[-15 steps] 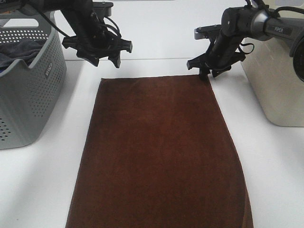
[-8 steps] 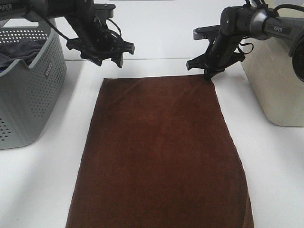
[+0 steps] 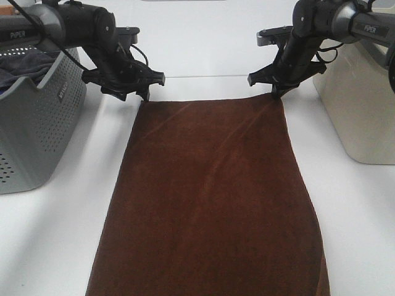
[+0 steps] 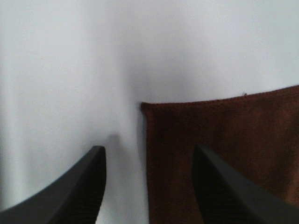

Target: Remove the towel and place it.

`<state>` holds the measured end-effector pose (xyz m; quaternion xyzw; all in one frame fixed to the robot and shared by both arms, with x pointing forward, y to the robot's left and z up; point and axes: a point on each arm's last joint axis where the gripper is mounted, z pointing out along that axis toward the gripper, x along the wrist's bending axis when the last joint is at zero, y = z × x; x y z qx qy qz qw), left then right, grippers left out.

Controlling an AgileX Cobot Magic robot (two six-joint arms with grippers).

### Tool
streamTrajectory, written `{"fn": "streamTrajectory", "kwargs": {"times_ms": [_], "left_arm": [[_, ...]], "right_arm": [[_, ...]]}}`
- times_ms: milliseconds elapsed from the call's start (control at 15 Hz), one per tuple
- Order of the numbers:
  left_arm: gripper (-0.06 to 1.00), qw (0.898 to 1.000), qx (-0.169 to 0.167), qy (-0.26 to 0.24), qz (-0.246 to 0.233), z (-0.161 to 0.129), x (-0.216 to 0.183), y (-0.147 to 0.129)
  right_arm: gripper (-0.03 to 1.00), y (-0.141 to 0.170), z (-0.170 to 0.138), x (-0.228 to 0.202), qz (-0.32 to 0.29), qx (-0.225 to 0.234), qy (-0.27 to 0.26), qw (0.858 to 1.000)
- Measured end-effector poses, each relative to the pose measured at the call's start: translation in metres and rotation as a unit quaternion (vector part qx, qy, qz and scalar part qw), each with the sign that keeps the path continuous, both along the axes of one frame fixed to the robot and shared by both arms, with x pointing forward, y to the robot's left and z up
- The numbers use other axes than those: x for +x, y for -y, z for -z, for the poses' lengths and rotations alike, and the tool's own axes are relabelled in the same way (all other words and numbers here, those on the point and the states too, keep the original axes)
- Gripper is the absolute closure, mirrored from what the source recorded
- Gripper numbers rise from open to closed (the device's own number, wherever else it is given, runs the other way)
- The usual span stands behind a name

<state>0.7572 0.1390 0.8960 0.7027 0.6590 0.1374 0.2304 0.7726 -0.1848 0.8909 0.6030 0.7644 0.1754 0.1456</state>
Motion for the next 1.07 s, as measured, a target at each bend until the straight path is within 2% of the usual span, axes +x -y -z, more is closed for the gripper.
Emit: {"fn": "streamTrajectory", "kwargs": {"times_ms": [133, 333, 400, 467, 533, 667, 867, 1067], "left_arm": [[0.41, 1.0, -0.004, 0.005, -0.003, 0.011, 0.003, 0.001], [0.48, 1.0, 0.001, 0.002, -0.002, 0.025, 0.004, 0.001], [0.54, 1.0, 0.004, 0.002, -0.001, 0.029, 0.004, 0.0], [0.7, 1.0, 0.008, 0.007, 0.001, 0.03, 0.005, 0.0], [0.79, 1.0, 0.011, 0.01, 0.003, 0.03, 0.006, 0.0], [0.93, 0.999, 0.025, 0.017, 0.019, 0.03, 0.006, -0.001], [0.94, 0.998, 0.026, 0.044, 0.031, 0.029, 0.012, 0.001], [0.94, 0.993, 0.006, 0.114, 0.033, 0.006, 0.025, 0.006]], "right_arm": [[0.97, 0.0, 0.0, 0.0, 0.0, 0.0, 0.0, 1.0], [0.97, 0.0, 0.0, 0.0, 0.0, 0.0, 0.0, 1.0], [0.97, 0.0, 0.0, 0.0, 0.0, 0.0, 0.0, 1.0], [0.97, 0.0, 0.0, 0.0, 0.0, 0.0, 0.0, 1.0], [0.97, 0.0, 0.0, 0.0, 0.0, 0.0, 0.0, 1.0], [0.97, 0.0, 0.0, 0.0, 0.0, 0.0, 0.0, 1.0], [0.97, 0.0, -0.002, 0.001, 0.0, 0.002, 0.007, 1.0], [0.97, 0.0, -0.012, 0.006, -0.003, 0.002, 0.047, 0.999]]}}
